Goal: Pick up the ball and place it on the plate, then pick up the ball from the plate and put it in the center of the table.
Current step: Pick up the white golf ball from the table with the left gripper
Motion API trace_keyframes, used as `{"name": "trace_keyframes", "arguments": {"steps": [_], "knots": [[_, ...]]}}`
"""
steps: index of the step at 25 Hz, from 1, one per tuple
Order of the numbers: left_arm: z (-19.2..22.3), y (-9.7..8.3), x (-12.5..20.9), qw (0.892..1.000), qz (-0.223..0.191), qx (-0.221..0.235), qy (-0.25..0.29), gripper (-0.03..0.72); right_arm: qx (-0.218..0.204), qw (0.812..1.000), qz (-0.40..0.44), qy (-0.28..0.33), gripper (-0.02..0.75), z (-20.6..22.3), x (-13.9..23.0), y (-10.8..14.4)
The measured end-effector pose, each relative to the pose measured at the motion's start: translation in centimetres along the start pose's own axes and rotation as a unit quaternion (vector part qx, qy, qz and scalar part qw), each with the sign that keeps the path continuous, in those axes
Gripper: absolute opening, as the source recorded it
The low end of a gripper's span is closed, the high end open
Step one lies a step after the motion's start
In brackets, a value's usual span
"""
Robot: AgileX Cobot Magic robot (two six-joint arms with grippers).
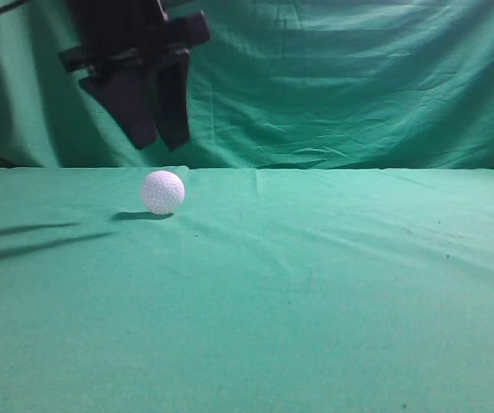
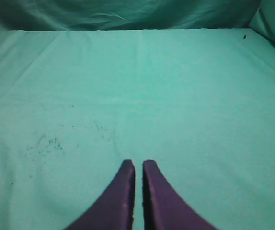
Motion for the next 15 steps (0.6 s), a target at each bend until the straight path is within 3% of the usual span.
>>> {"name": "trace_keyframes", "arguments": {"steps": [4,6,10,12,15], "knots": [[1.7,0.6,0.1,1.000,-0.026,-0.013,0.003,0.587,0.000,1.000,0.000,0.000,0.051,0.0,0.0,0.0],[2.4,1.2,0.3,0.999,-0.029,-0.028,0.008,0.653,0.000,1.000,0.000,0.000,0.051,0.0,0.0,0.0],[3.6,1.9,0.7,0.998,-0.026,-0.048,0.017,0.646,0.000,1.000,0.000,0.000,0.051,0.0,0.0,0.0],[4.1,2.0,0.9,0.998,-0.027,-0.049,0.022,0.577,0.000,1.000,0.000,0.000,0.051,0.0,0.0,0.0],[4.8,2.0,1.3,0.998,-0.034,-0.049,0.031,0.586,0.000,1.000,0.000,0.000,0.051,0.0,0.0,0.0]]}}
Point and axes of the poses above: a point on each arm's last joint axis where the gripper is mounted, z pointing out along that axis toward the gripper, y along the wrist's bending axis when the last joint is at zero, x = y × z, the point moved 7 cm from there along z, pointing out along that axis toward the gripper, and after that the axes turned 8 degrees about -z, right-handed, at the moved point
